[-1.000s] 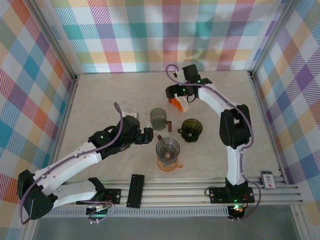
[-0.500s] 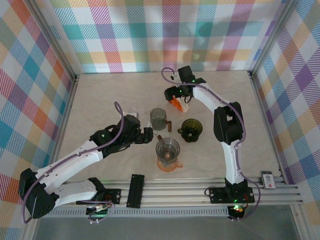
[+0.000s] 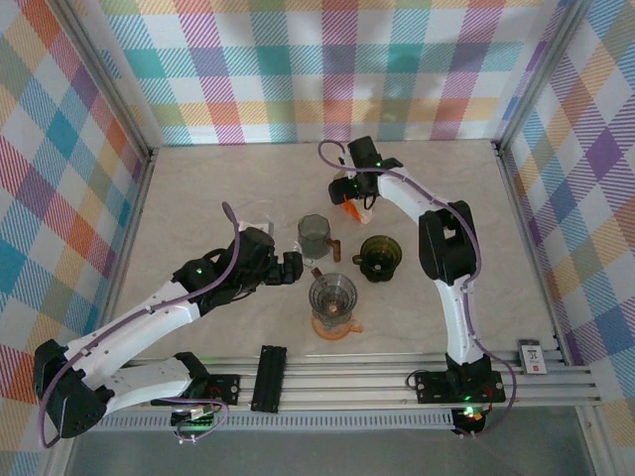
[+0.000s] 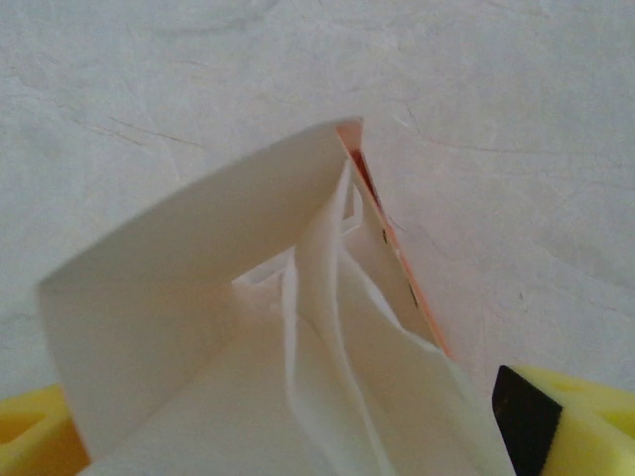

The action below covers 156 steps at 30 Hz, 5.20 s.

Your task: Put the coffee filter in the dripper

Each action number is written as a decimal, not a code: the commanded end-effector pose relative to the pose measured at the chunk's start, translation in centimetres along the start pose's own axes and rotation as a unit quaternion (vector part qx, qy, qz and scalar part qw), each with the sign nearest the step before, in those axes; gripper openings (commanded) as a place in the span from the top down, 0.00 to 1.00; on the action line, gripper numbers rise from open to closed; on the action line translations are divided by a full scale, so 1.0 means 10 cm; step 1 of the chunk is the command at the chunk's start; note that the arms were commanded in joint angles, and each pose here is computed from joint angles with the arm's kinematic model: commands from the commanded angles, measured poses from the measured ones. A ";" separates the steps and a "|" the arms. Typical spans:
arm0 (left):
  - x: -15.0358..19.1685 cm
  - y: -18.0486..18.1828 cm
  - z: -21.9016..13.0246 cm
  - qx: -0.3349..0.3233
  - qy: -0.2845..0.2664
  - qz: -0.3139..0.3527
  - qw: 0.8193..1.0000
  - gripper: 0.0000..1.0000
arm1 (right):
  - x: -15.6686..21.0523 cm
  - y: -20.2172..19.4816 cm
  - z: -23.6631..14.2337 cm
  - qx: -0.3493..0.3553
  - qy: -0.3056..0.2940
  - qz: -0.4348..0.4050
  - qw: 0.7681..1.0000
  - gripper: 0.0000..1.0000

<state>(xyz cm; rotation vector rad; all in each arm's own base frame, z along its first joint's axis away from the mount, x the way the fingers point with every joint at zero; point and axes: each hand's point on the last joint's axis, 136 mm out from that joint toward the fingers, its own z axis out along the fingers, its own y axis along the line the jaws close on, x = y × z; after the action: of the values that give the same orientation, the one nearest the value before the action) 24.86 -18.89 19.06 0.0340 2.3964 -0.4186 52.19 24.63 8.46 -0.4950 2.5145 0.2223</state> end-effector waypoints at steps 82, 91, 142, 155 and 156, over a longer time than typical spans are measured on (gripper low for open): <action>0.13 0.14 0.08 0.005 -0.014 -0.013 1.000 0.00 | 0.34 -0.71 -0.72 0.105 -0.001 0.191 0.976 0.64; 0.12 0.14 0.08 0.003 -0.014 -0.013 1.000 0.00 | 0.34 -0.76 -0.62 0.117 0.005 0.188 0.975 0.72; 0.12 0.09 0.04 0.016 -0.006 -0.032 0.999 0.00 | 0.29 -0.69 -1.09 0.099 -0.040 0.148 0.983 1.00; 0.06 0.04 0.01 0.020 -0.008 -0.033 0.999 0.00 | 0.37 -0.59 -1.52 0.083 -0.056 0.149 0.984 1.00; 0.05 0.04 -0.01 0.021 -0.009 -0.033 0.999 0.00 | 0.37 -0.57 -1.58 0.079 -0.061 0.150 0.984 1.00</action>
<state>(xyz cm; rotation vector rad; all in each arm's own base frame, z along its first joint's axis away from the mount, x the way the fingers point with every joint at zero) 24.28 -18.53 17.41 -0.0056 2.3909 -0.4746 44.96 14.04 17.22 -0.0241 2.4767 0.1192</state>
